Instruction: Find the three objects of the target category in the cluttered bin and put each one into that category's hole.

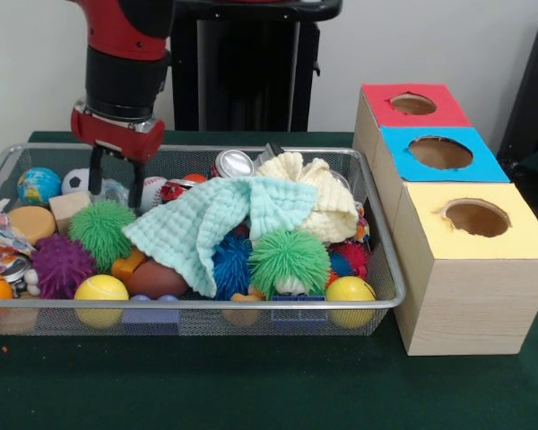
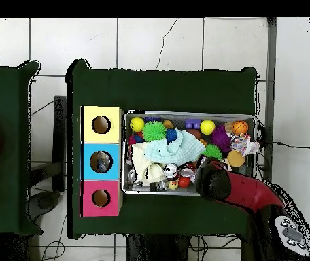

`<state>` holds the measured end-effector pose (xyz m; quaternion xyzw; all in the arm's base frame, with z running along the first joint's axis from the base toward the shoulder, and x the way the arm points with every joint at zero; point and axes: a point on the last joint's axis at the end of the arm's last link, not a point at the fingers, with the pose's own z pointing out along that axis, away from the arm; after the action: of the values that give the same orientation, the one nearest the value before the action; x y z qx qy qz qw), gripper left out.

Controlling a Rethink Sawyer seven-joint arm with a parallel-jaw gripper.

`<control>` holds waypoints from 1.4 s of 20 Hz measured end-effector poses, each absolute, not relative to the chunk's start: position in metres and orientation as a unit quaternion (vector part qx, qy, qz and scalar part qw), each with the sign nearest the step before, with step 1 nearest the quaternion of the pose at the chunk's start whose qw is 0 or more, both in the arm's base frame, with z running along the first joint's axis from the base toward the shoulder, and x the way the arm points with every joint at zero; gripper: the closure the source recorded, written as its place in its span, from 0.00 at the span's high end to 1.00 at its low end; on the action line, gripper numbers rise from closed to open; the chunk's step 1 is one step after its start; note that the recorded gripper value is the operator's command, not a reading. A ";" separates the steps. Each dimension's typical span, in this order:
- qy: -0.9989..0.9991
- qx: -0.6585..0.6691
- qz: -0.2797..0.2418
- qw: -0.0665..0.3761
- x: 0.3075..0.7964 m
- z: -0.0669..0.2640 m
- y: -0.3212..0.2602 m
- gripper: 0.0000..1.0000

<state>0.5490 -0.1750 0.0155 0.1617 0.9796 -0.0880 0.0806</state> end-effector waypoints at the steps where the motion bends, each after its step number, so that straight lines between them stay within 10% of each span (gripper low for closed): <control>1: 0.980 0.160 -0.088 0.080 0.549 0.016 -0.173 1.00; 28: 0.979 0.171 -0.100 0.052 0.509 0.025 -0.173 1.00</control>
<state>0.5091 -0.1731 0.0249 0.1711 0.9787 -0.1004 0.0522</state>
